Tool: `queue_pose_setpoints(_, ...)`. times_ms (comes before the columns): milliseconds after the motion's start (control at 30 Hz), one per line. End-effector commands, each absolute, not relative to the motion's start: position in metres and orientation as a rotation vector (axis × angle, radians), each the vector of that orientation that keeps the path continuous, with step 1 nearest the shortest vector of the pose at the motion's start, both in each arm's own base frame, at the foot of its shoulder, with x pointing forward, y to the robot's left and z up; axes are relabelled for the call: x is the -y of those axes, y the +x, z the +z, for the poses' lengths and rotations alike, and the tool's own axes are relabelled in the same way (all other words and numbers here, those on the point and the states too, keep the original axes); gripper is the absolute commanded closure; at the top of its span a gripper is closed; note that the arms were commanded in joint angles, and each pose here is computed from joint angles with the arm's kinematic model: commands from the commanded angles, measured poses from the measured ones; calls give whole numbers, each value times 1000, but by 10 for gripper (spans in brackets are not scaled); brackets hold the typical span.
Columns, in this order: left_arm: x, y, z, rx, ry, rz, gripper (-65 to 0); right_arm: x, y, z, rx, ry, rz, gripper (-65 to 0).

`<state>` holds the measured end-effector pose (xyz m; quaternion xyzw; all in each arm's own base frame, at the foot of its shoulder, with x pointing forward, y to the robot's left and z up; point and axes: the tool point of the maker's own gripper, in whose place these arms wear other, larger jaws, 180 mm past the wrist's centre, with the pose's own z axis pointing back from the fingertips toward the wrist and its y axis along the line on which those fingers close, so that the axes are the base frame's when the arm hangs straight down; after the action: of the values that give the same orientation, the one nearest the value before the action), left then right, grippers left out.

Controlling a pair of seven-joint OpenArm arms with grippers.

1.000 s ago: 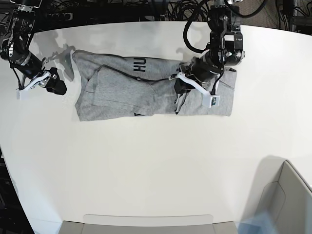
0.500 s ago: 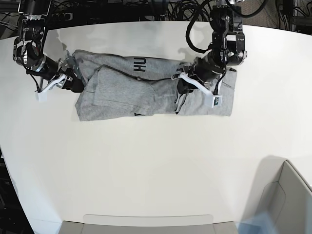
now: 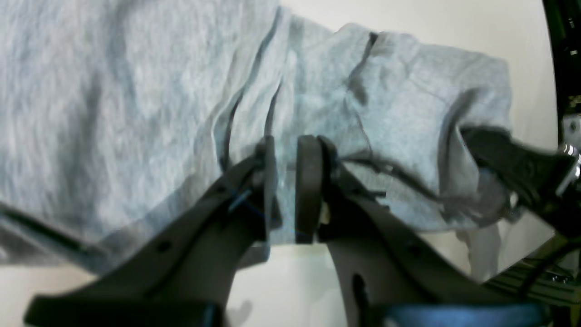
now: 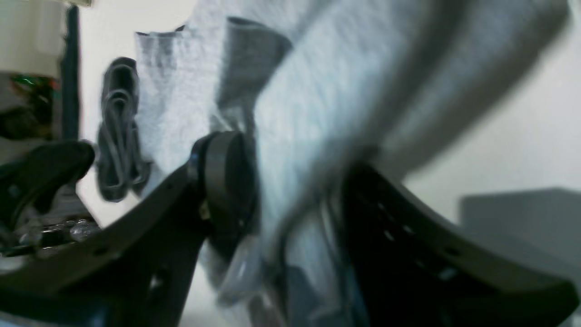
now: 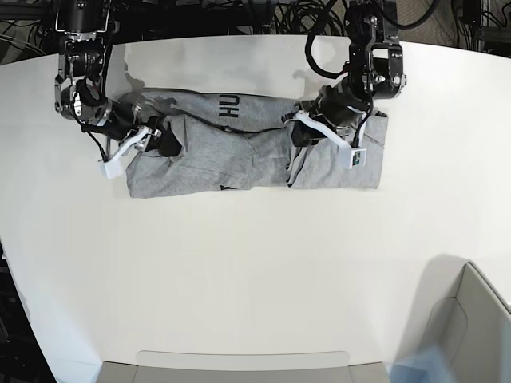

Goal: Fold the T-shirt properly
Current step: 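Grasp the strip's end with the right gripper and fold it toward the left gripper, then lift the folded bundle with the right gripper and flip it over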

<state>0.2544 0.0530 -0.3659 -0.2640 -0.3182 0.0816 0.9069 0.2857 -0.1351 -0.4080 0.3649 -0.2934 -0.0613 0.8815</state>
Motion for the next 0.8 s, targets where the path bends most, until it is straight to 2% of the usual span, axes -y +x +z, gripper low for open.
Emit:
queue_pose_setpoints(0, -53, 261, -355, 697, -557, 162, -84, 132, 299, -396, 657, 764, -104, -256)
queue_pose_setpoints(67, -53, 261, -356, 695, -556, 162, -84, 124, 303, -397, 659, 750, -84, -255)
queue_pose_setpoints(133, -53, 256, -359, 684, -555, 165, -84, 118, 307, -396, 661, 748, -71, -225)
queue_pose_setpoints(300, -53, 256, -359, 684, -555, 165, -84, 108, 308, -396, 651, 755, -35, 0)
queue_pose_setpoints(500, -53, 258, -353, 701, -556, 160, -84, 149, 315, -392, 671, 657, -23, 0)
queue_pose_setpoints(633, -53, 260, -343, 725, -558, 149, -84, 209, 330, -386, 710, 509, -187, 0)
queue_pose_setpoints(767, -57, 255, -347, 714, -543, 142, -84, 255, 343, -375, 738, 309, -203, 0)
